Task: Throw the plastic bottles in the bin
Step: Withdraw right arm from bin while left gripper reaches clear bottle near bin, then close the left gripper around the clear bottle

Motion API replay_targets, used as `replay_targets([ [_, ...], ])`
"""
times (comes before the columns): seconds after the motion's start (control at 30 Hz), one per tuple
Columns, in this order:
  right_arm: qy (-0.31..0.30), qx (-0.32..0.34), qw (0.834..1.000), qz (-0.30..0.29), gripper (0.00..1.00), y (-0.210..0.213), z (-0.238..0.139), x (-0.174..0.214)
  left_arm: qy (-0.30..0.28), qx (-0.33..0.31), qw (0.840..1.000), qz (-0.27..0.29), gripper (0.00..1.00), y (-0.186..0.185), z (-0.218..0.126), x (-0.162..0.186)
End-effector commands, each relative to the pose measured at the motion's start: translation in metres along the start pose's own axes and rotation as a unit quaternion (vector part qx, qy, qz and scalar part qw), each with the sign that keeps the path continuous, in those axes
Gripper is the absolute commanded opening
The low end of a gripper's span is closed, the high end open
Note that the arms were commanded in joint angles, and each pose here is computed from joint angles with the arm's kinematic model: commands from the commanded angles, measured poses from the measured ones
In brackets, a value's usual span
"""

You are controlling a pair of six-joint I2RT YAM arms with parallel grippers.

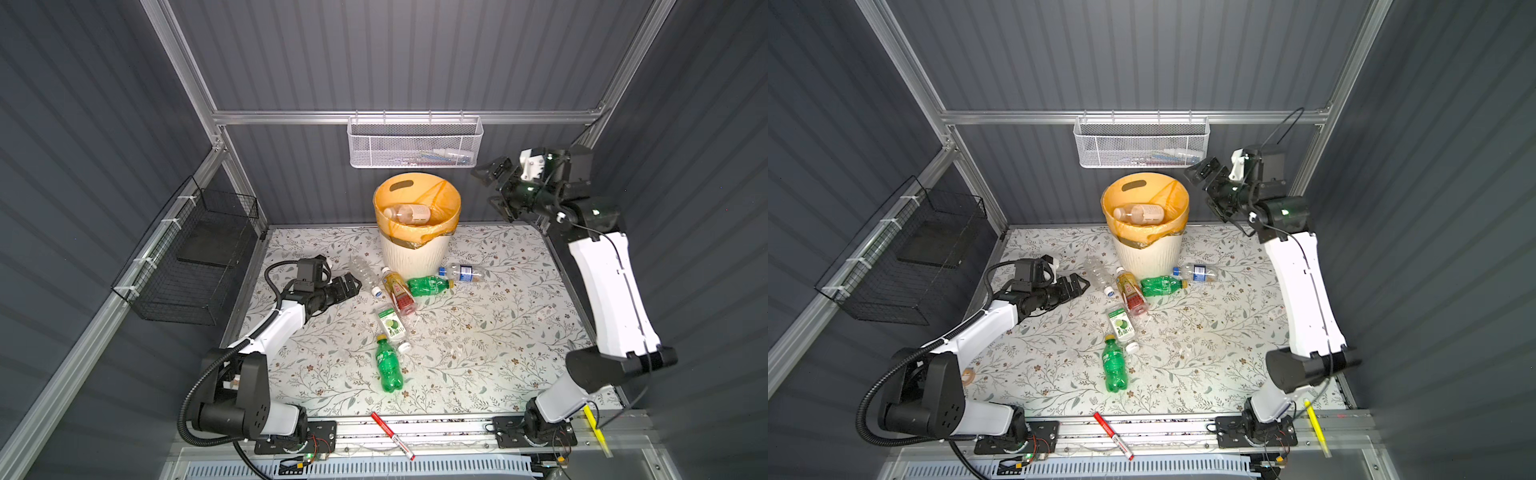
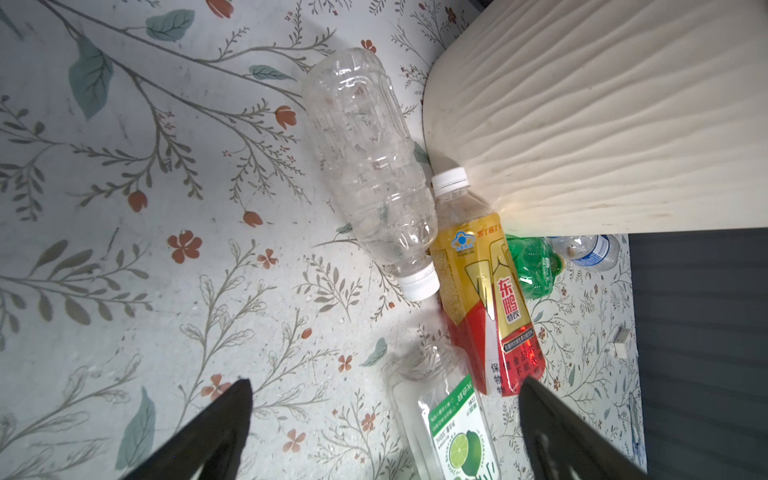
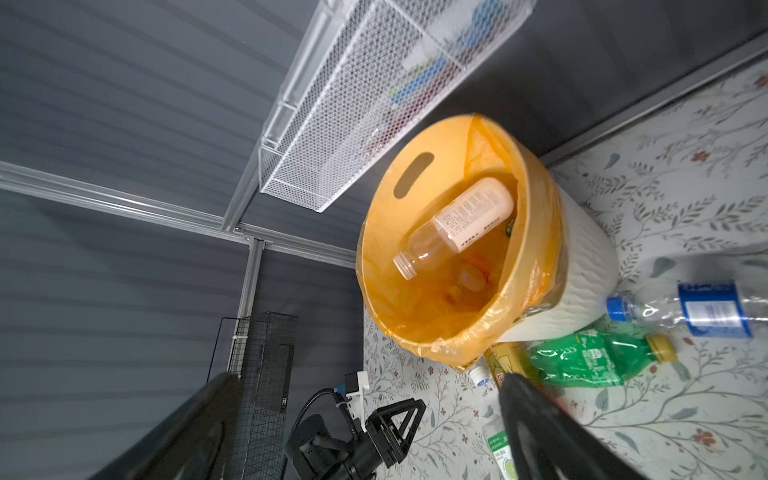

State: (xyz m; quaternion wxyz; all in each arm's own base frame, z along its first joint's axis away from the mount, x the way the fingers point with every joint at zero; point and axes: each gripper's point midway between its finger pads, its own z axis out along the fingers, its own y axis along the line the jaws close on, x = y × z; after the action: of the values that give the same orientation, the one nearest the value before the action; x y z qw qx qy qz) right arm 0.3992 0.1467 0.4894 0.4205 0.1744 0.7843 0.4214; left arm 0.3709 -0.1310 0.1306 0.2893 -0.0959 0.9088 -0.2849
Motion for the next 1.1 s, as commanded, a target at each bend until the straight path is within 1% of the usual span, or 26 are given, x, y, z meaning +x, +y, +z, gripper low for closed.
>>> replay_targets([
  [0.0,-0.06,0.006,0.996,-0.058,0.99,0.002,-0.027,-0.017,-0.008,0.005,1.0,-0.021,1.0,-0.005,0.008,-0.014],
  [0.1,-0.062,0.075,0.993,-0.072,0.99,-0.042,-0.036,-0.001,-0.003,-0.01,0.999,-0.041,1.0,-0.005,0.023,-0.016],
  [0.2,-0.046,0.142,0.988,-0.051,0.99,-0.105,-0.038,0.024,0.001,-0.034,0.997,-0.074,1.0,-0.003,0.037,-0.018],
  [0.3,-0.03,0.166,0.986,-0.003,0.99,-0.157,-0.039,0.049,0.011,-0.057,0.994,-0.088,1.0,-0.004,0.051,-0.021],
  [0.43,-0.014,0.193,0.98,0.036,0.99,-0.204,-0.038,0.08,0.019,-0.078,0.993,-0.088,0.99,-0.004,0.067,-0.031],
  [0.47,-0.014,0.187,0.981,0.038,0.99,-0.206,-0.044,0.087,0.023,-0.085,0.993,-0.085,1.0,-0.004,0.072,-0.034],
  [0.6,0.024,0.221,0.973,0.065,0.99,-0.251,-0.042,0.126,0.045,-0.104,0.99,-0.088,0.99,0.004,0.095,-0.037],
  [0.7,0.042,0.236,0.968,0.079,0.99,-0.275,-0.044,0.145,0.051,-0.122,0.987,-0.092,0.99,0.012,0.104,-0.036],
  [0.8,0.046,0.244,0.964,0.091,0.99,-0.292,-0.046,0.155,0.061,-0.137,0.985,-0.09,0.97,0.021,0.113,-0.031],
  [0.83,0.047,0.245,0.964,0.095,0.99,-0.297,-0.046,0.157,0.054,-0.134,0.986,-0.085,0.96,0.015,0.114,-0.04],
  [0.93,0.053,0.24,0.964,0.105,0.99,-0.302,-0.042,0.16,0.064,-0.139,0.985,-0.081,0.91,0.018,0.123,-0.035],
  [1.07,0.056,0.234,0.964,0.114,0.99,-0.306,-0.037,0.163,0.064,-0.146,0.984,-0.078,0.85,0.018,0.126,-0.033],
])
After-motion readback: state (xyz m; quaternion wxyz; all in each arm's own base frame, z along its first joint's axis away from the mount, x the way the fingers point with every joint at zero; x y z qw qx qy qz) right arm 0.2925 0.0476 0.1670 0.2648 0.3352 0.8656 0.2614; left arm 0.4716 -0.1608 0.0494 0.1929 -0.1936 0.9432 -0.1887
